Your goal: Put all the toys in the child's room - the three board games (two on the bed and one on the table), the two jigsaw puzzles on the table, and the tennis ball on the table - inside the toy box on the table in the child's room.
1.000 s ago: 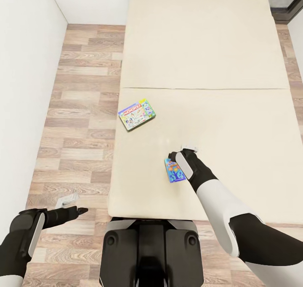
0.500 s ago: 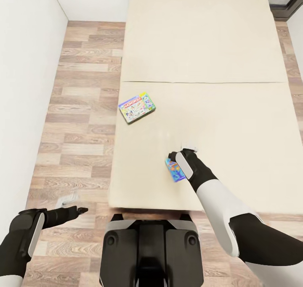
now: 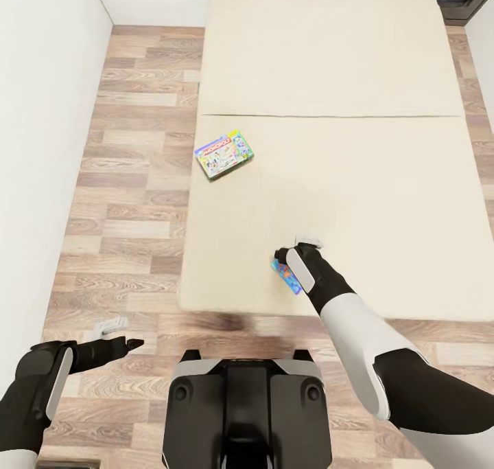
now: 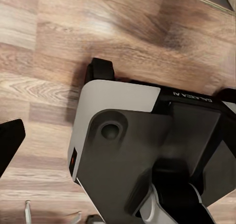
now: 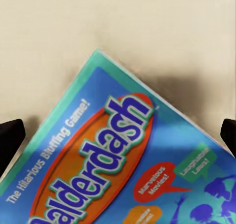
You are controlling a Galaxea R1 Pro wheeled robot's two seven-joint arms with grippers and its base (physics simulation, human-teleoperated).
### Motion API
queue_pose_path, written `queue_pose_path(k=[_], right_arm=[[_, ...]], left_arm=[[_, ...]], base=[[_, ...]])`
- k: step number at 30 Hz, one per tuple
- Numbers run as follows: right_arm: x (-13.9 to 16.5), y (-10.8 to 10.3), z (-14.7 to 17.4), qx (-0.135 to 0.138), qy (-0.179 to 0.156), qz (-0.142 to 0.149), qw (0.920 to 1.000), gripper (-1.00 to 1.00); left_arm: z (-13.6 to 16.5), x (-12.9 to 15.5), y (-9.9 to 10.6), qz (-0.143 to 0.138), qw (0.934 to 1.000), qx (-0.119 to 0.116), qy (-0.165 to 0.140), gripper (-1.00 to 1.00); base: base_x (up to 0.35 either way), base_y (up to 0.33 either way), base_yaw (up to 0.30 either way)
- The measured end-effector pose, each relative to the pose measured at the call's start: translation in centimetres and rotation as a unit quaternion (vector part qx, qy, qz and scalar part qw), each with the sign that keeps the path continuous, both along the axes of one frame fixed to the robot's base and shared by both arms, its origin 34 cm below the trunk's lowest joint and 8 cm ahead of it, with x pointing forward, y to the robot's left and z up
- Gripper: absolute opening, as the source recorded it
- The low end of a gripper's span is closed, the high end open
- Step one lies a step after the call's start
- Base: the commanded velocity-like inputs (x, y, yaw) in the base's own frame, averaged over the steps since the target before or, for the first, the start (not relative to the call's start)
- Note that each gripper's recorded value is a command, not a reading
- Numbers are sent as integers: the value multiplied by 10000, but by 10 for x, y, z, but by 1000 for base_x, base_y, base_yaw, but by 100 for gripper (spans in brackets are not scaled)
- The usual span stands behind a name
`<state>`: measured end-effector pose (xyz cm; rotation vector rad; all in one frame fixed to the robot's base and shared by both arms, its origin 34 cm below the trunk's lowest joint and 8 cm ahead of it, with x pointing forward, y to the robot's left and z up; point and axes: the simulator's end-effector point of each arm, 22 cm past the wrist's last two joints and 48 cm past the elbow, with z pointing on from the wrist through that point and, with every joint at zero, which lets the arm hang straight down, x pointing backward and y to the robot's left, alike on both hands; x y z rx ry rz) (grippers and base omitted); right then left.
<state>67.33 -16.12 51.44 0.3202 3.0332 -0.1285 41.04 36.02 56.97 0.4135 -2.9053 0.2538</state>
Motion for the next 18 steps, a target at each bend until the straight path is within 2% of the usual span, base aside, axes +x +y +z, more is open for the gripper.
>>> queue_pose_path(k=[5, 18], right_arm=[[0, 0, 0, 2, -3, 1, 10000, 100], [0, 0, 1, 2, -9, -3, 10000, 100]], left_arm=[[0, 0, 0, 0, 10000, 0, -2, 100], [0, 0, 0, 1, 10000, -1, -3, 100]], base=[[-148, 0, 0], [-24, 0, 0]])
